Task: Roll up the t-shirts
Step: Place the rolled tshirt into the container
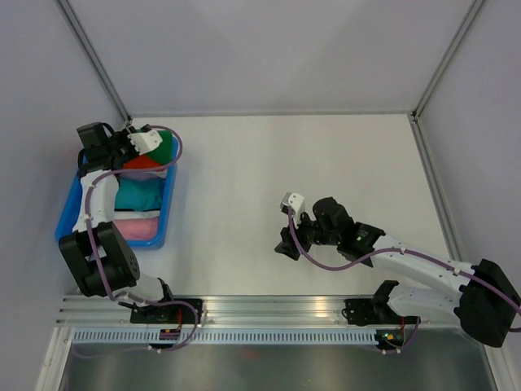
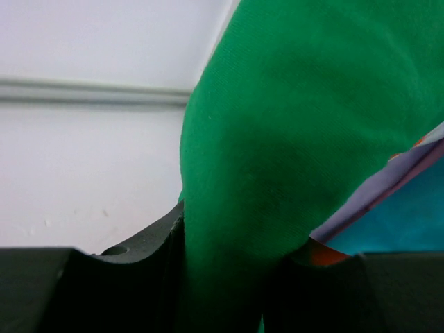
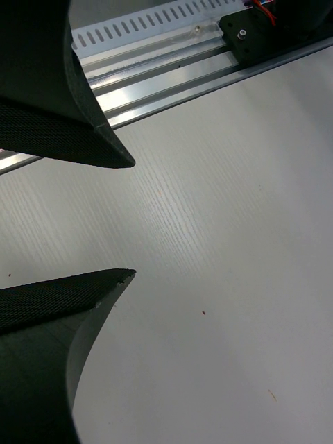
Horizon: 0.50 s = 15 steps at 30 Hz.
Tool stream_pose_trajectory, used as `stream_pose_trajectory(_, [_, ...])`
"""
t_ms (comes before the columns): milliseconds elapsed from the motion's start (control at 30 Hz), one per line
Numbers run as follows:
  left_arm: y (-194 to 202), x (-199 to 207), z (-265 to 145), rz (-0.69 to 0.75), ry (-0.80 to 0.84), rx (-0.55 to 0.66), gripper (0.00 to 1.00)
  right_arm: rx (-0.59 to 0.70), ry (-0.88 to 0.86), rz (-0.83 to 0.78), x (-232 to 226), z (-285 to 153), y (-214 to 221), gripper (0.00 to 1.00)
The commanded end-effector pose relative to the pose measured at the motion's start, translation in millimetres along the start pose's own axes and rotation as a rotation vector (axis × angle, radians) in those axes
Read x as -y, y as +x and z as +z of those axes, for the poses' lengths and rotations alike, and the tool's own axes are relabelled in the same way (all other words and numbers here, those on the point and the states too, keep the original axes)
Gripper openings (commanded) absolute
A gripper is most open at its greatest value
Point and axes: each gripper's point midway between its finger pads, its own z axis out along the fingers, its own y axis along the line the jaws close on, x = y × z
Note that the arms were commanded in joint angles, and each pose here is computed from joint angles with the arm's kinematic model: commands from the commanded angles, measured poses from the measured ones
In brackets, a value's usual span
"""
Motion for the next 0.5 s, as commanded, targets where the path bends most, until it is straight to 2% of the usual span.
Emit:
stream_pose_trajectory(0, [4.1,-37.8,0.1,0.027,-0.105,0.067,0.03,0.061,-0.016,0.013,-4.0,0.9,-27.3,0.66])
stream_pose_trajectory(100, [19.7,3.3,1.3,0.101,-0.023,0.096,0.03,0.057,-0.009,0.026,-2.2,3.6,-27.6,0.66])
stream_pose_trajectory(133, [30.2,28.7,3.1,0.118,0.033,0.093,0.03,0.055,-0.006,0.037,-1.2,5.1,-27.5,0.66])
stream_pose_trajectory(233, [40.1,57.1,0.3,0.114,0.156,0.128,0.03,0.049,-0.007,0.06,-0.9,9.0,-27.2,0.66])
stream_pose_trajectory(267, [41.3,85.6,-6.3,0.061,0.268,0.144,0.04,0.05,-0.012,0.063,-2.1,10.4,-28.0,0.66])
stream_pose_trajectory(467, [78.0,140.8,-21.2,0.105,0.511,0.113,0.06,0.029,-0.016,0.075,-2.4,18.9,-28.6,0.66])
